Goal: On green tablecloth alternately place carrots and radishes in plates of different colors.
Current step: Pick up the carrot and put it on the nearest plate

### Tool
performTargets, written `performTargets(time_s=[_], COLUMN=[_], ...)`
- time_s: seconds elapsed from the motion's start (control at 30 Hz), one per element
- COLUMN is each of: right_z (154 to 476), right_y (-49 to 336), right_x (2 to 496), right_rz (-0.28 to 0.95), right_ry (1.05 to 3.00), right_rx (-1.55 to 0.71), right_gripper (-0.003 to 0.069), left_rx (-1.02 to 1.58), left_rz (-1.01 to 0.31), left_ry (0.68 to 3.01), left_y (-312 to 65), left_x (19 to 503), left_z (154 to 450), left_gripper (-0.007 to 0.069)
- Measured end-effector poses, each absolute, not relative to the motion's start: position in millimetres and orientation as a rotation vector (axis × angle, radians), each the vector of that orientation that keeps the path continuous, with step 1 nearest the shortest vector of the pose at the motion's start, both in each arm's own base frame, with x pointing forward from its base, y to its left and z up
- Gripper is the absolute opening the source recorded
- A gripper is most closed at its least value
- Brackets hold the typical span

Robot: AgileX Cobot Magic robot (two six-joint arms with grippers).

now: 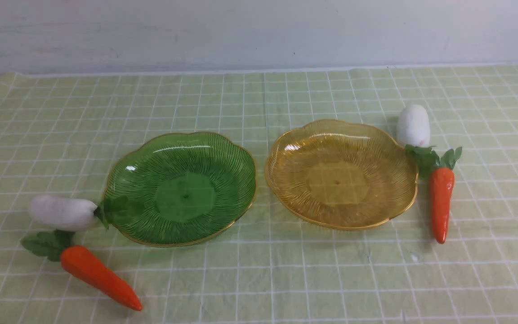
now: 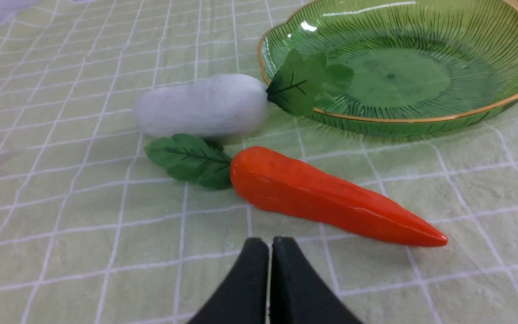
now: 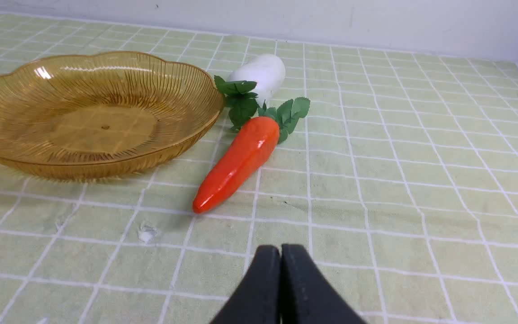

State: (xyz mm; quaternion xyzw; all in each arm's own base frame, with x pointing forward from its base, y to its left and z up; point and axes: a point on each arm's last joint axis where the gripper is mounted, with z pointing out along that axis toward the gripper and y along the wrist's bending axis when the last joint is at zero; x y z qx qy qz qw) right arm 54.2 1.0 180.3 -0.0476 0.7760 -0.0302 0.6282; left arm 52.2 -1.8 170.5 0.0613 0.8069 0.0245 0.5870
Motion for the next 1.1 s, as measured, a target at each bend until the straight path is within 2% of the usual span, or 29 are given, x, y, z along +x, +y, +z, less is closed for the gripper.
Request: performTargets(time_s=[0.57,0.67,0.7,0.87,0.93,1.1], right_z=[180.3,180.3,180.3,180.3,180.3,180.3], right_y=[1.0,1.0,1.0,1.0,1.0,1.0], right_x=[54.2,54.2,54.2,54.2,54.2,54.2], right_rz=[-0.069,-0.069,-0.069,-0.069,-0.069,-0.069], right_ry=[1.778,1.778,1.778,1.778,1.778,1.778], right_rx=[-0.109,-0.109,-0.109,-0.109,-0.109,-0.109], right_gripper=[-0.0014,-0.0014,-0.0014,-0.0014,-0.0014,-0.0014], left_rx=[0.147,0.052,0.001,-0.324,-0.409,-0.549], left_rz=[0.066,-0.037,-0.157,-0.425,-0.484,-0.535], left_ry=[1.876,1.840,1.803,1.570,1.441,1.181], left_y=[-1.4,-3.6,-5.2,-5.1,-0.9,11.9], left_x=[52.4,53.5,54.3,56.6,56.5,52.5], left_z=[170.8,173.6,177.5,196.5,206.2,223.7], left_gripper=[-0.0008,-0.0008,-0.0008,-0.0008,-0.0008,-0.0008])
